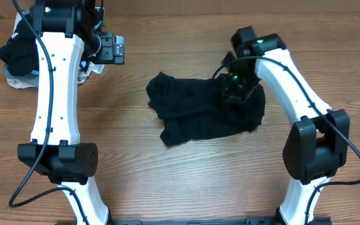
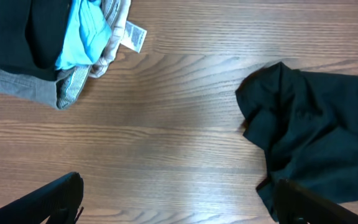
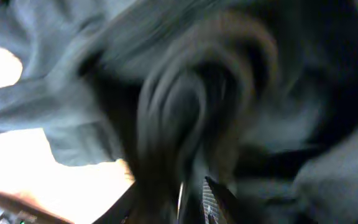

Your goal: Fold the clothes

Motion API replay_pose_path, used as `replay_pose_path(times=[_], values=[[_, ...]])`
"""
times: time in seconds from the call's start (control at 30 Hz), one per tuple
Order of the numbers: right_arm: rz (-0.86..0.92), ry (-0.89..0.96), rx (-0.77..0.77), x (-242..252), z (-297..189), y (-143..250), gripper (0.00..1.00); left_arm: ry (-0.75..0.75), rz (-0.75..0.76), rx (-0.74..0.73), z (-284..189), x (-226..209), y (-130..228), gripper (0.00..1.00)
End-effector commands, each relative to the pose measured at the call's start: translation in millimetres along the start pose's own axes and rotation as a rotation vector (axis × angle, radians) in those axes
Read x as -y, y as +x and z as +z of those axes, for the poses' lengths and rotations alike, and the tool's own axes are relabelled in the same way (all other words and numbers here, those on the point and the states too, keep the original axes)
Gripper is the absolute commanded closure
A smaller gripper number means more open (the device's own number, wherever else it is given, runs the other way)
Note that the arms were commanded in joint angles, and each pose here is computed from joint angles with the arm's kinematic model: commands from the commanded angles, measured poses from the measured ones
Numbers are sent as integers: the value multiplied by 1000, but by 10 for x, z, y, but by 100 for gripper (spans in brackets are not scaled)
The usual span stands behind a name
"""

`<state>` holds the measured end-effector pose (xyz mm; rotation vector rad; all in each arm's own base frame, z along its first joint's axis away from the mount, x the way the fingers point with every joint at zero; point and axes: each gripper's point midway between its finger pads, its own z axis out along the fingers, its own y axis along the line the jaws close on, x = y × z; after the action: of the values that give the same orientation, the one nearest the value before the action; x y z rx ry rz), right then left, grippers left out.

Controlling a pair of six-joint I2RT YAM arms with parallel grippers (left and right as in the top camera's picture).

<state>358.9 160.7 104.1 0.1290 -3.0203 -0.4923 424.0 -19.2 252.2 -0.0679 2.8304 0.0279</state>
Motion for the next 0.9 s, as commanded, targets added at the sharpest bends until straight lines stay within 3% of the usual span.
replay_pose_path(times=[0.0, 0.27, 0.3, 0.33, 0.43, 0.7, 0.87], values=[[-47, -68, 32, -299, -193, -14, 69, 11, -6, 29, -57, 23, -55, 0], [-99, -49, 139, -428, -755, -29, 67, 46, -5, 6, -3, 87, -17, 0], [-95, -29, 150, -383, -784, -35, 65, 53, -5, -3, 20, 100, -2, 0], [-85, 3, 155, -307, -799, -40, 55, 65, -3, -13, 47, 123, 17, 0], [-49, 62, 148, -109, -821, -30, 46, 116, 23, -61, 167, 218, 105, 2], [1, 71, 157, 90, -883, -65, 40, 393, 199, -239, 917, 799, 609, 2], [1, 72, 156, 93, -883, -64, 34, 480, 215, -305, 1305, 1046, 942, 0]])
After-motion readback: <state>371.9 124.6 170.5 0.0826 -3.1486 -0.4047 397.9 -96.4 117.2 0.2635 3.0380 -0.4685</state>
